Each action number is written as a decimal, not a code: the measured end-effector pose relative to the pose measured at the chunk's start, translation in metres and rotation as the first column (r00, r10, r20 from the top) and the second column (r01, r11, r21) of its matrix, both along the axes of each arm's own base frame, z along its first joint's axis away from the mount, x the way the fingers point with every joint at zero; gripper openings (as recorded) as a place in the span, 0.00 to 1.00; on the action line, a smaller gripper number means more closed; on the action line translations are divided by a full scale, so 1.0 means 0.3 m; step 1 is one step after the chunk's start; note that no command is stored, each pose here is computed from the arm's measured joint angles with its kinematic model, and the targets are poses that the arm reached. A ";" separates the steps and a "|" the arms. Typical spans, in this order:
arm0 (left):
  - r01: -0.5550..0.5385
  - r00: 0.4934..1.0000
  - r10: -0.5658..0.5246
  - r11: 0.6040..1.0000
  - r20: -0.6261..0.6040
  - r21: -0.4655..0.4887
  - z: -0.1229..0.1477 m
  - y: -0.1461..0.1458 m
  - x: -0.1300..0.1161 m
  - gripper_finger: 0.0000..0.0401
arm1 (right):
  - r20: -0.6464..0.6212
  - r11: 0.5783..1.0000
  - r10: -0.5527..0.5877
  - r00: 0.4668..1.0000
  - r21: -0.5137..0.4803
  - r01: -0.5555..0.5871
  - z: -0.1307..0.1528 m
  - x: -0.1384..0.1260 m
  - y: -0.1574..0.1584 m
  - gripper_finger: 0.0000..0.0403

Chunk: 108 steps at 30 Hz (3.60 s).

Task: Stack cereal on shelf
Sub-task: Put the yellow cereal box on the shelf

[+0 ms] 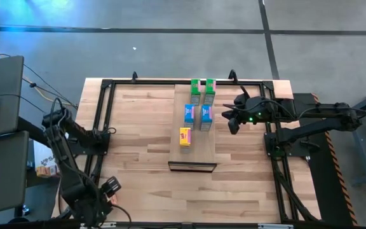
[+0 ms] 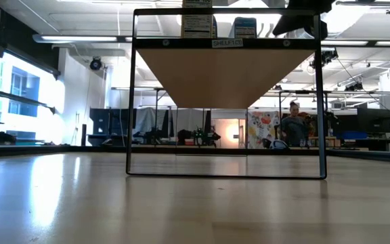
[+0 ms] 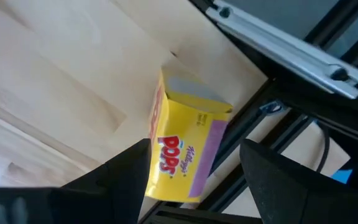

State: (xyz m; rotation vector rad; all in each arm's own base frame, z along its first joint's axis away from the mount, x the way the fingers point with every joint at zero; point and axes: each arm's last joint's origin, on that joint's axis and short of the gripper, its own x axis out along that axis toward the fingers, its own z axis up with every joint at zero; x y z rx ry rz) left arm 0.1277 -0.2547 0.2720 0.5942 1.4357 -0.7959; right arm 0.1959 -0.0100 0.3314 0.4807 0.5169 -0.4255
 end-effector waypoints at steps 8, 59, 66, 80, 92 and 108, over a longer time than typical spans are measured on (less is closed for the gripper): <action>0.005 0.999 0.000 0.995 -0.050 0.098 -0.062 -0.020 0.010 0.60 | -0.026 1.000 0.005 1.000 -0.006 -0.006 -0.006 -0.005 0.000 0.00; -0.590 0.604 0.753 0.642 0.259 -0.490 0.543 0.344 0.678 0.34 | 0.199 0.886 0.456 0.867 -0.011 -0.463 0.284 -0.186 0.045 0.00; -0.631 0.281 0.946 0.309 0.161 -0.711 0.544 0.482 0.830 0.34 | 0.195 0.890 0.452 0.870 -0.039 -0.454 0.290 -0.242 0.044 0.00; -0.728 0.137 0.991 0.096 -0.007 -0.679 0.481 0.568 0.901 0.34 | 0.190 0.905 0.405 0.894 0.052 -0.421 0.279 -0.225 0.044 0.00; -0.788 0.026 1.000 0.026 0.009 -0.616 0.430 0.637 0.931 0.34 | 0.066 0.883 0.445 0.893 0.132 -0.450 0.237 -0.214 0.076 0.00; -0.810 0.008 1.000 0.002 -0.007 -0.587 0.373 0.662 0.980 0.34 | -0.108 0.857 0.503 0.858 -0.071 -0.511 0.182 -0.134 0.269 0.00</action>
